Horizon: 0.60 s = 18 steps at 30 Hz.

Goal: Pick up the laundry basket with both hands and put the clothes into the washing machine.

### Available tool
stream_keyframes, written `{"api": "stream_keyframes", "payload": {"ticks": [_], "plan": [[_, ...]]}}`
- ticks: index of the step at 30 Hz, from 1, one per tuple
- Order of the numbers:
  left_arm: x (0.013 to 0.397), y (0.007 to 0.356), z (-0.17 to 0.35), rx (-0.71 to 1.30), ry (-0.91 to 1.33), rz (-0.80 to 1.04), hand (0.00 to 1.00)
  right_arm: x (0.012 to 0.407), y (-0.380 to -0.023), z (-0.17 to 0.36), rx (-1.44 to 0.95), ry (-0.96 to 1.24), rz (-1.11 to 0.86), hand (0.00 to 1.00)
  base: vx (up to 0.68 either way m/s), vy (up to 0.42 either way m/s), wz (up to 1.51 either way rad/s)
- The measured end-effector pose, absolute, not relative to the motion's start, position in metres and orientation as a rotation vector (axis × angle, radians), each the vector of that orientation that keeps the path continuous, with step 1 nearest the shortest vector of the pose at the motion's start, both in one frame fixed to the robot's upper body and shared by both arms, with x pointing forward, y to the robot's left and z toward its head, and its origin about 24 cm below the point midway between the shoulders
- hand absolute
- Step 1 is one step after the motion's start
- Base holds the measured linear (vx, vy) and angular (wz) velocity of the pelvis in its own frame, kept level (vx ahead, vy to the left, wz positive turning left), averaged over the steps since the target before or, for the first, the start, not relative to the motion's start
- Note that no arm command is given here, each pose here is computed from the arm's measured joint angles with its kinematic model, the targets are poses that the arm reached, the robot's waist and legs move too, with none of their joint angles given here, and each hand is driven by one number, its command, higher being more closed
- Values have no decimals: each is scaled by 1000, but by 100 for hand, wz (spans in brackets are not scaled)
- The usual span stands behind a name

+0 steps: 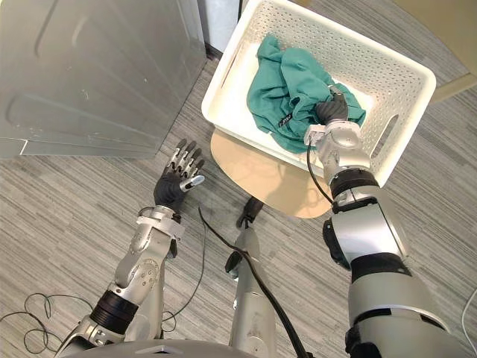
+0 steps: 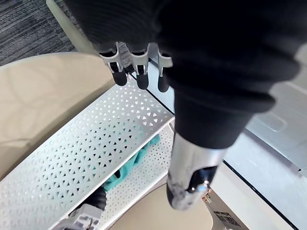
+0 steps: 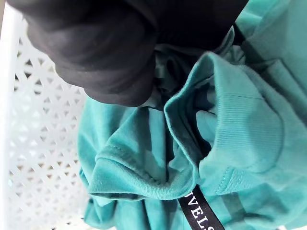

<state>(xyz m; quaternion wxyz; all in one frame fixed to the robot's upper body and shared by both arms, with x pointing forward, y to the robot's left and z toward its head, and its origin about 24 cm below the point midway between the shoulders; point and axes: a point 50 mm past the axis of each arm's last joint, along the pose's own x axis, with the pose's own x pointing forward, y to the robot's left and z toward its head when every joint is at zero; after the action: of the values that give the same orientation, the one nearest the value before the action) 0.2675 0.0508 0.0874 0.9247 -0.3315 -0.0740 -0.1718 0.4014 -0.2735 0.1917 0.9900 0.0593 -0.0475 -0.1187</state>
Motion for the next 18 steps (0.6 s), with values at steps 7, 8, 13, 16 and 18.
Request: {"api": "stream_keyframes", "payload": {"ticks": [7,8,13,16,18], "plan": [[269,56,86,-689,-153,-332,0,401,-255,204,485,-252,-177,100,-59,-5,-12],[269,57,86,-689,-154,-327,0,400,-254,206,519,-272,-169,100,-25,-6,-11],[271,65,86,-665,-161,-311,0,391,-238,239,758,-479,-88,100,-17,0,-11],[272,66,88,-653,-167,-312,0,379,-233,258,823,-599,-31,100,-13,10,-6],[273,68,89,-650,-169,-303,0,373,-231,264,863,-648,-8,100,0,0,0]]}}
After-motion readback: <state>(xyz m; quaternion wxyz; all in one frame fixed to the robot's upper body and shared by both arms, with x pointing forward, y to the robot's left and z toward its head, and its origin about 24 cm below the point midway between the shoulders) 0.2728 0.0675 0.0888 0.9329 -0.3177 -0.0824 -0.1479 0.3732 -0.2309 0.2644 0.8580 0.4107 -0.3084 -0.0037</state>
